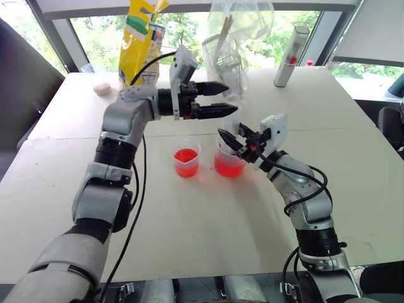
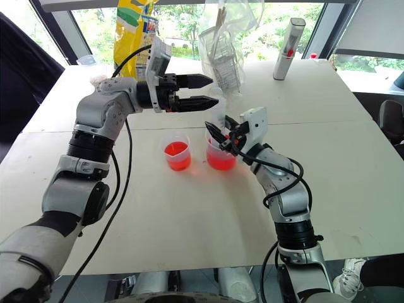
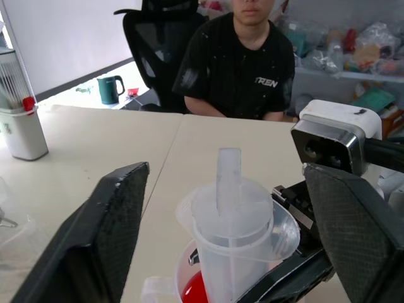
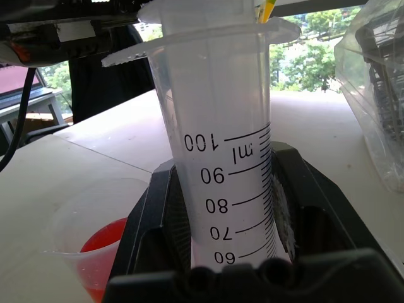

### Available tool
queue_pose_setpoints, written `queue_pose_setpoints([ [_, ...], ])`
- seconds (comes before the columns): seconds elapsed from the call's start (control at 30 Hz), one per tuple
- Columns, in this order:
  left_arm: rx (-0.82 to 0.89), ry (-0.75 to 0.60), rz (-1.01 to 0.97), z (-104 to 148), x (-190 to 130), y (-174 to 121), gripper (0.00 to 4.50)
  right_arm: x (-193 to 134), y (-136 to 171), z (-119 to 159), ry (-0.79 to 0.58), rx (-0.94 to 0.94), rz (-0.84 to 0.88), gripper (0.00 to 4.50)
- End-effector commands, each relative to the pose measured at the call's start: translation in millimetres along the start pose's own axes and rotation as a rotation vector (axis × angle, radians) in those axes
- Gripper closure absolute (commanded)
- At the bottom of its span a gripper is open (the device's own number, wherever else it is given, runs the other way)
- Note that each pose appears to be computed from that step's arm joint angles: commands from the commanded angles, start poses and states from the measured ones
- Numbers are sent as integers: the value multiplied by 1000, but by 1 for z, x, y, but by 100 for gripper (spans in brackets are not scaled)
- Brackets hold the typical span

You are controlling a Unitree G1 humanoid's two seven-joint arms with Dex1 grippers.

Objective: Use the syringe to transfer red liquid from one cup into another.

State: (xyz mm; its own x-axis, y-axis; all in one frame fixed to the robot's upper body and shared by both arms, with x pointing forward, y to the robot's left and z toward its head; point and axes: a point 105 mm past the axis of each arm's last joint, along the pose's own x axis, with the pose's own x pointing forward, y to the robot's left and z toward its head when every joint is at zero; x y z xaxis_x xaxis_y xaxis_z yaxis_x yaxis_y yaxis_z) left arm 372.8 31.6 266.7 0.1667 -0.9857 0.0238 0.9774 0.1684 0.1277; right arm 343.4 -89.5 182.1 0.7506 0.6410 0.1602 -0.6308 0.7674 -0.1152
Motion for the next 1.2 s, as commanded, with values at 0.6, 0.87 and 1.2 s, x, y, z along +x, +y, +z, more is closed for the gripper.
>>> queue_pose_setpoints([
  [0.6, 97, -72, 30, 34, 2, 7, 448, -3, 6, -4, 54, 20, 36, 315],
  [0.87, 135, -118, 80, 55, -3, 18, 448, -7, 11, -13, 102, 54, 54, 315],
  [1.2, 178, -135, 107, 68, -7, 24, 448, -7, 16, -20, 132, 75, 76, 315],
])
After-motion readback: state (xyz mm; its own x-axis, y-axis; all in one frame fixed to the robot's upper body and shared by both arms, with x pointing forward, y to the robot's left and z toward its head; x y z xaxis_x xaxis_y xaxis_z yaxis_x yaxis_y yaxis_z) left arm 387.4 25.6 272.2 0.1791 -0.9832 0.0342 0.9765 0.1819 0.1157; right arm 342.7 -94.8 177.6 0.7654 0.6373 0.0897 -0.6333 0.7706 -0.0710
